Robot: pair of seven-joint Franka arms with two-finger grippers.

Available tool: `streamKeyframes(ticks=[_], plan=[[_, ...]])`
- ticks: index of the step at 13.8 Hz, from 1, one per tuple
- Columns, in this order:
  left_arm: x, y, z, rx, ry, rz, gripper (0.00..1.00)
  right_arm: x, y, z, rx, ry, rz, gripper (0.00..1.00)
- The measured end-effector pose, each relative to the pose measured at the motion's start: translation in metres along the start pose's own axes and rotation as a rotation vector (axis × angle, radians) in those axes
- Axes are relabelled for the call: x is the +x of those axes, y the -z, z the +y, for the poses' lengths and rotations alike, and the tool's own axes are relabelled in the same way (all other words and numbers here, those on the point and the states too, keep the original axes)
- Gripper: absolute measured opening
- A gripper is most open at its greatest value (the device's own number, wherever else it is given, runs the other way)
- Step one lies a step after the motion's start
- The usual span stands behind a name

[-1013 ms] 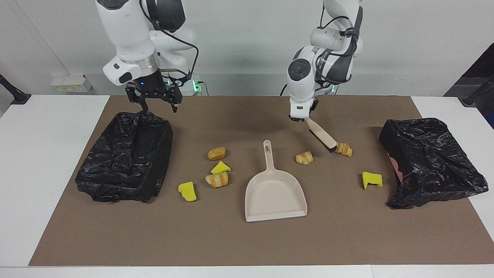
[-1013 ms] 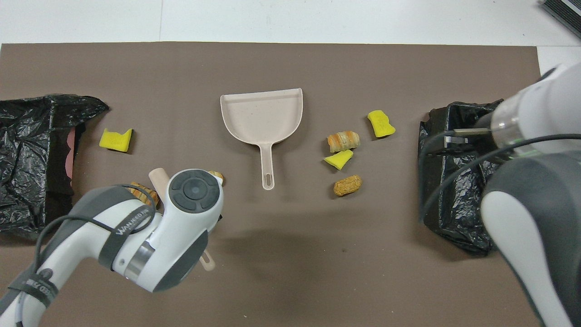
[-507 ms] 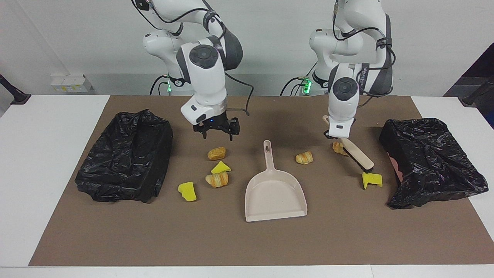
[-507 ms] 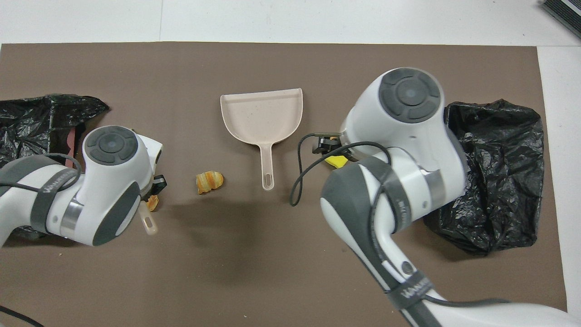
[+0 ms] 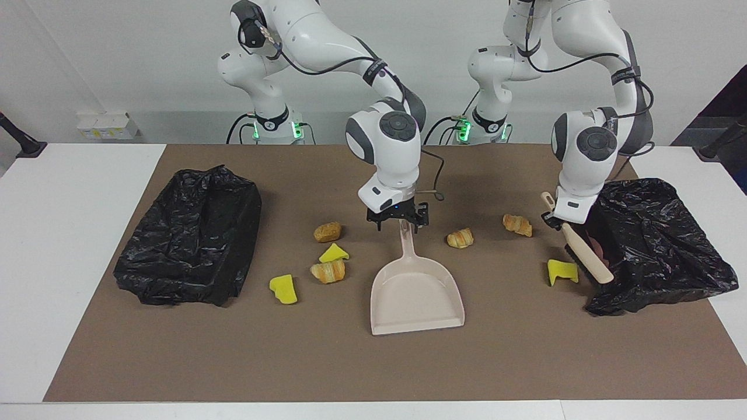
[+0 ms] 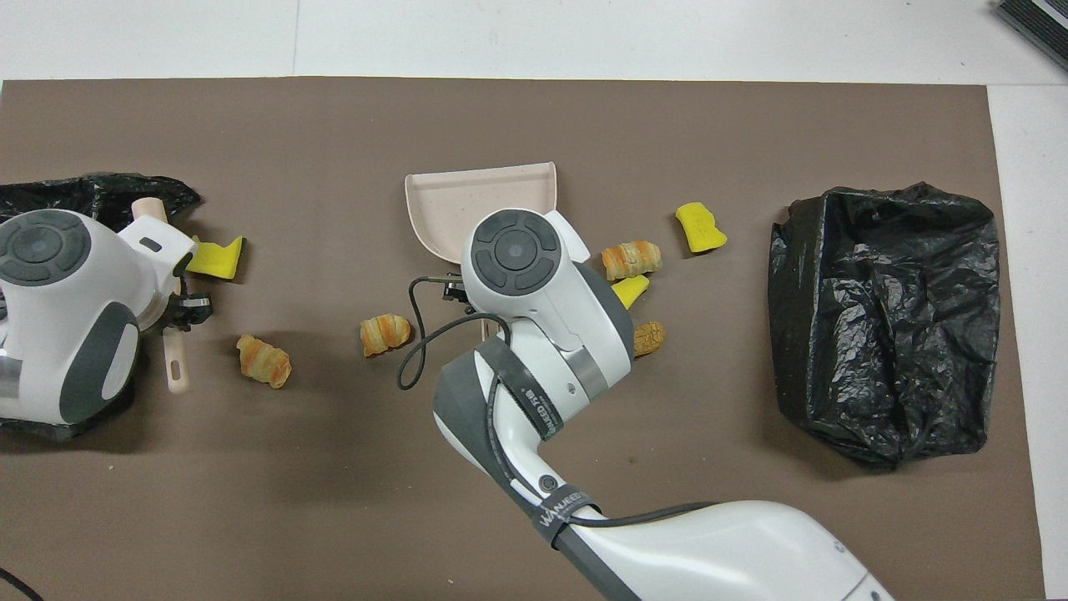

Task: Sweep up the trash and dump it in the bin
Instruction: 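Grasp the dustpan with the right gripper while the left gripper holds the brush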

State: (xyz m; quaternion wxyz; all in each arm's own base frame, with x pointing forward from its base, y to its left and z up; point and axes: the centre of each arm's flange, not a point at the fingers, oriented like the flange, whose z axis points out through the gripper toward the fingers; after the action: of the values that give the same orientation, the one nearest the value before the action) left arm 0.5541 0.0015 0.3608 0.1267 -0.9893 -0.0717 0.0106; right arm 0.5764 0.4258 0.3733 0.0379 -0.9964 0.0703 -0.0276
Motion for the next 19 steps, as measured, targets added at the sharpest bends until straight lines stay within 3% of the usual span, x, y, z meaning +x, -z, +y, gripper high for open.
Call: streamKeyframes(ticks=[4, 9, 11, 12, 13, 17, 19], plan=[[0.004, -0.012, -0.031, -0.005, -0.245, -0.015, 0.26, 0.005, -0.027, -0.012, 0.027, 0.032, 0.03, 1.0], [-0.011, -0.019, 0.0, -0.008, -0.484, -0.043, 0.26, 0.003, -0.028, -0.015, 0.003, 0.1, 0.047, 1.0], [-0.023, -0.014, 0.026, -0.001, -0.537, -0.067, 0.26, 0.003, -0.027, -0.014, -0.006, 0.149, 0.04, 0.85], [-0.032, -0.007, 0.044, 0.007, -0.573, -0.088, 0.26, 0.003, -0.028, -0.013, -0.009, 0.164, 0.038, 0.85], [-0.041, -0.001, 0.059, 0.015, -0.609, -0.113, 0.26, 0.002, -0.029, -0.012, -0.013, 0.171, 0.033, 0.77], [-0.067, 0.019, 0.095, -0.003, -0.696, -0.171, 0.26, 0.0, -0.027, -0.009, -0.023, 0.169, 0.019, 0.31], [-0.065, 0.031, 0.093, -0.013, -0.683, -0.17, 0.26, 0.003, -0.017, -0.006, -0.016, 0.181, 0.026, 0.31]])
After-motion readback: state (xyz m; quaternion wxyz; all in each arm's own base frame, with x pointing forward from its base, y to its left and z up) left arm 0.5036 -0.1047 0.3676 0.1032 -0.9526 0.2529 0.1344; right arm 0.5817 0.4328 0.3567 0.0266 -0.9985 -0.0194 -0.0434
